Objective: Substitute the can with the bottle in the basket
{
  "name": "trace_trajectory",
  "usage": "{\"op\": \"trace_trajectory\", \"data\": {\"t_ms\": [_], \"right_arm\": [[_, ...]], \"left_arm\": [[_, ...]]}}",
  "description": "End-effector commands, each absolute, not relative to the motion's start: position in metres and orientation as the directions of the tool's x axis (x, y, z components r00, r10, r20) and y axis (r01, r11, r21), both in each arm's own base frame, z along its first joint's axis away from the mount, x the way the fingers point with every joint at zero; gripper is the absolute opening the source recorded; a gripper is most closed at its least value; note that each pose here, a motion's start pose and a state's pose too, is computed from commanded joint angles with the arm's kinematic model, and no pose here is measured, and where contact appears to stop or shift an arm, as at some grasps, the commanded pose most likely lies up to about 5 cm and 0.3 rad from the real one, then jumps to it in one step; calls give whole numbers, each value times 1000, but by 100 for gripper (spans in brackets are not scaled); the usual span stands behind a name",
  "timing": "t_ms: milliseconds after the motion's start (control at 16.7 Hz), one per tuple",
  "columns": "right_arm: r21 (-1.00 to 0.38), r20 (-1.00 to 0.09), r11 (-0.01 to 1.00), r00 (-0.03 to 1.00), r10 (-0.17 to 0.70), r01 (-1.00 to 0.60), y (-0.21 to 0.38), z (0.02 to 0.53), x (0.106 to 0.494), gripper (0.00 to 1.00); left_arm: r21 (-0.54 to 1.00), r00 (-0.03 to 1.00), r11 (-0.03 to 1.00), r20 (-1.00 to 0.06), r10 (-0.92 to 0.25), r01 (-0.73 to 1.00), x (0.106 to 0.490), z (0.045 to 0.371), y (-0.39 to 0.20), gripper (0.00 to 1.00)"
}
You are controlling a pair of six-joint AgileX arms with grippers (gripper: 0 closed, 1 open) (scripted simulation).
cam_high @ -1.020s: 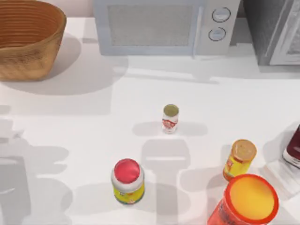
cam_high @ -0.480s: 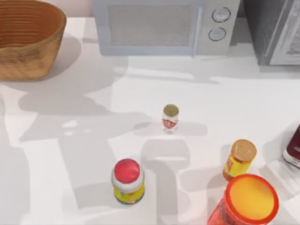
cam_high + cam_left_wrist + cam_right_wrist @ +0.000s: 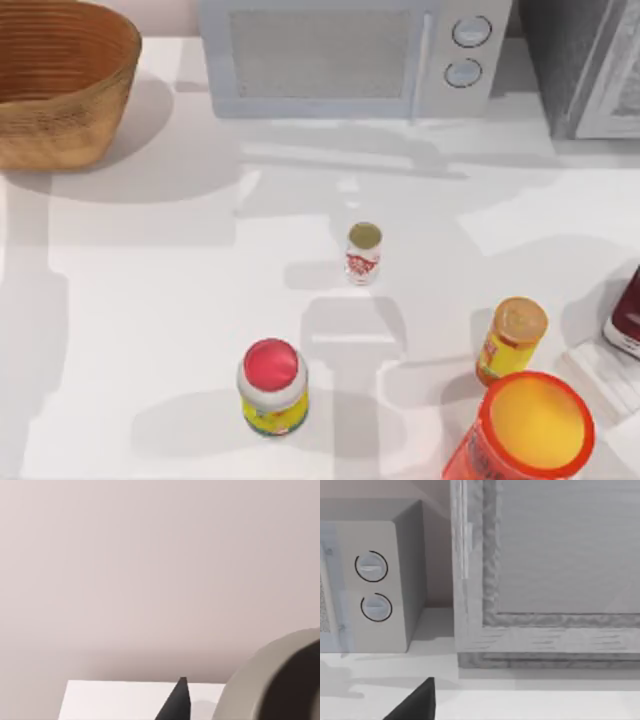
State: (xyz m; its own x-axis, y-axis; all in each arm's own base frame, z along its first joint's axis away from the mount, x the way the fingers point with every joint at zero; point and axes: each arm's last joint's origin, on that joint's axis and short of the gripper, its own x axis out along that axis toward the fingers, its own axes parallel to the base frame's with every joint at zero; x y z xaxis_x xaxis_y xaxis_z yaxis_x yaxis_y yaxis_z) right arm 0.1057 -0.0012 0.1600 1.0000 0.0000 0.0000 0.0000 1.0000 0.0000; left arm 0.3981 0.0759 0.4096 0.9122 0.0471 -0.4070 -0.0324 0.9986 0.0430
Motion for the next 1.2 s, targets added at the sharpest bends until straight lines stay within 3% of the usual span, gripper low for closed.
{"op": "trace_trajectory", "data": {"t_ms": [420, 840, 1200], "right_arm": [[0, 0, 1000, 1000, 0, 0, -1, 160, 106, 100], [0, 0, 1000, 1000, 0, 0, -1, 160, 106, 100], [0, 0, 1000, 1000, 0, 0, -1, 160, 106, 100]], "left_arm": [[4, 780, 1000, -626, -11, 17, 432, 394, 41, 0], [3, 765, 1000, -644, -12, 18, 435, 389, 40, 0], [4, 776, 1000, -630, -13, 19, 459, 350, 39, 0]]}}
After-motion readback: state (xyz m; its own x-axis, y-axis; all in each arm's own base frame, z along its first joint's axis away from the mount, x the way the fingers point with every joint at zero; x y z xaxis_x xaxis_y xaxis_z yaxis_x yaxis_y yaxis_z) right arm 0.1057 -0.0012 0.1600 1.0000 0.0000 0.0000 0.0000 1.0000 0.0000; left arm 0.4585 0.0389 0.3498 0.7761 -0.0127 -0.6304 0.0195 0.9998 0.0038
